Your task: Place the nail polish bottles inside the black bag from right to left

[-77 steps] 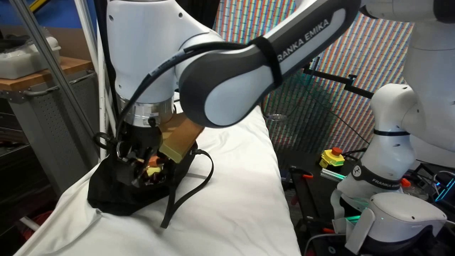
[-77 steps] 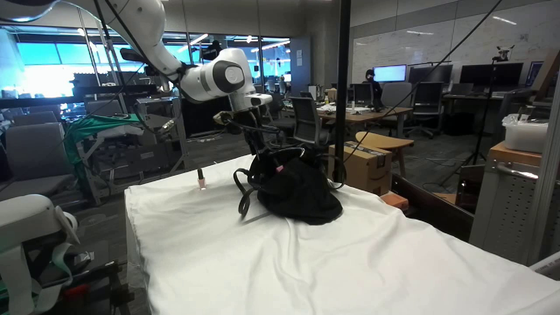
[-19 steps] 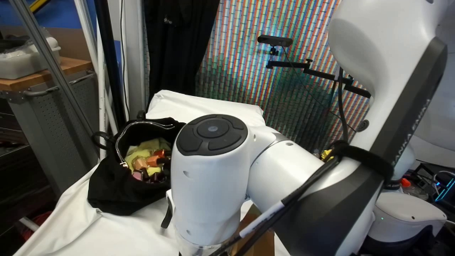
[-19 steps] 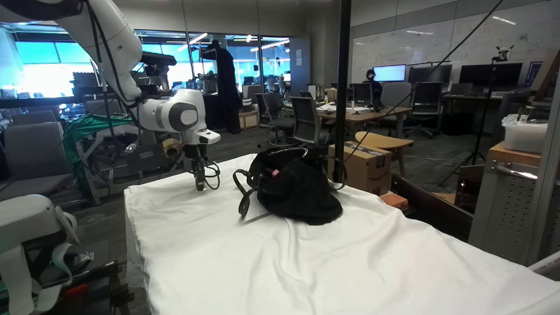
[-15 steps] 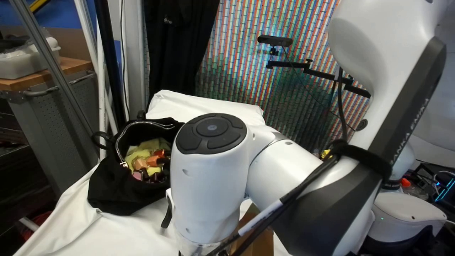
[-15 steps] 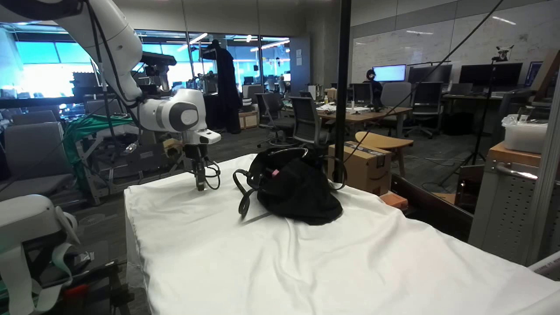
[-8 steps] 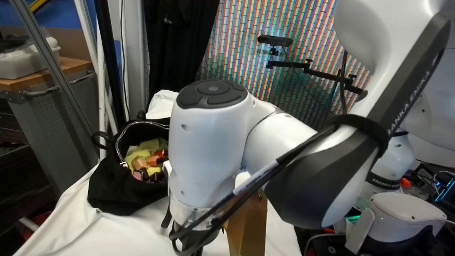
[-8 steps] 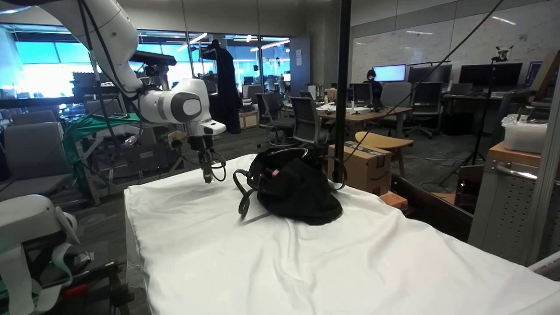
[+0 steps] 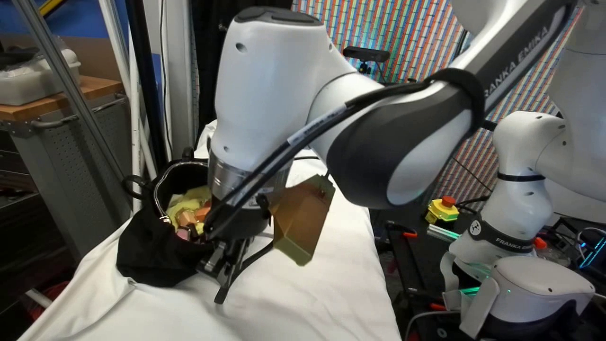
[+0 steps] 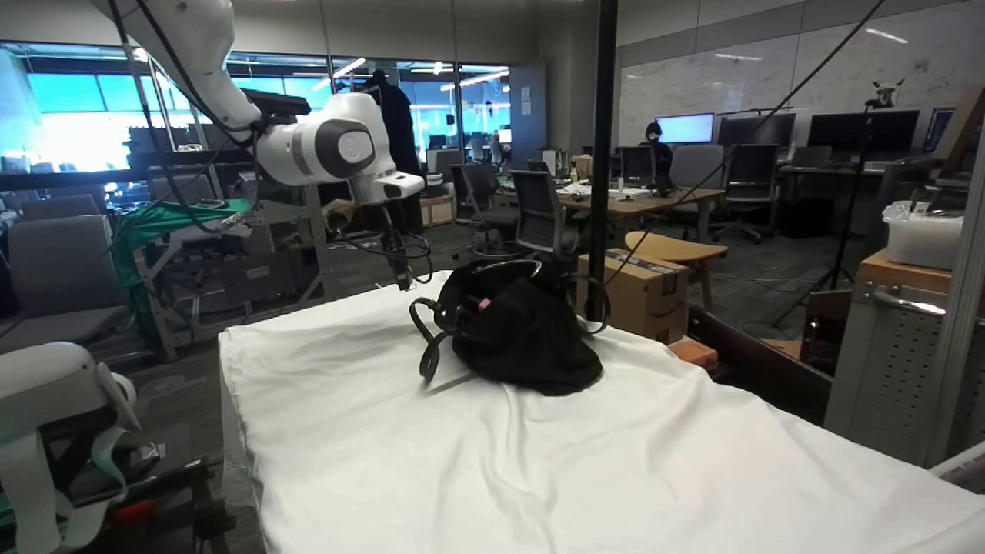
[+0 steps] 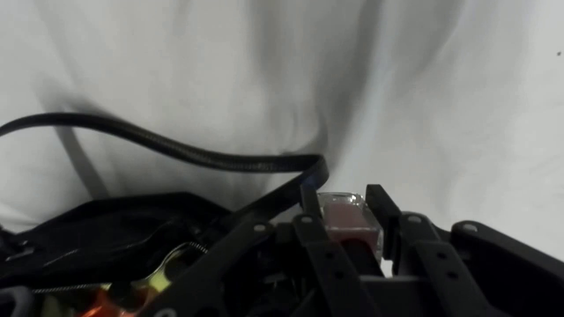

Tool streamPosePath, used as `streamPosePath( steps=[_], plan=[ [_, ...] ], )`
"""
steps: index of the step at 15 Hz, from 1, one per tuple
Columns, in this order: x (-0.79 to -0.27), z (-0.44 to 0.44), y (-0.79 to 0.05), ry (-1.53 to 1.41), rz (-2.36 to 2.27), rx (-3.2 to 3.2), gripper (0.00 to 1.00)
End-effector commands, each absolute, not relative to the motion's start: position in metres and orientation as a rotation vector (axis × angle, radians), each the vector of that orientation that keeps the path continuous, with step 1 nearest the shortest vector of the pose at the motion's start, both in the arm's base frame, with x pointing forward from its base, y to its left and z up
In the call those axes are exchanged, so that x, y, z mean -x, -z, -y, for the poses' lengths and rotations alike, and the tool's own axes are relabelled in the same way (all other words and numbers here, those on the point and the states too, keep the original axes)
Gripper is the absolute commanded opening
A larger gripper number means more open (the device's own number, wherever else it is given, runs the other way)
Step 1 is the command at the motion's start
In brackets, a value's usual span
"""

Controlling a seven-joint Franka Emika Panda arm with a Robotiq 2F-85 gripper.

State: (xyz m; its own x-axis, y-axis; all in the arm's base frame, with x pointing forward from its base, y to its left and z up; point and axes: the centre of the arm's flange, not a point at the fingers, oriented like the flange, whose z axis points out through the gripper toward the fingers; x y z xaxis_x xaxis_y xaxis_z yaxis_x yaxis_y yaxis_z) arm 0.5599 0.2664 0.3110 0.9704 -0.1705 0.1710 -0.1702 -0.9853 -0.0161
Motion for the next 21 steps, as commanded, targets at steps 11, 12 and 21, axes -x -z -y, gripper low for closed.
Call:
streamPosePath(
  steps=[11, 12, 21],
  plan=[
    [-0.668, -0.140, -0.360, 0.477, -0.368, 3.125, 0.15],
    [-0.675, -0.135, -0.358, 0.478, -0.373, 3.130, 0.15],
    [-0.729, -0.107, -0.328, 0.435, -0.393, 3.166, 0.71]
  ],
)
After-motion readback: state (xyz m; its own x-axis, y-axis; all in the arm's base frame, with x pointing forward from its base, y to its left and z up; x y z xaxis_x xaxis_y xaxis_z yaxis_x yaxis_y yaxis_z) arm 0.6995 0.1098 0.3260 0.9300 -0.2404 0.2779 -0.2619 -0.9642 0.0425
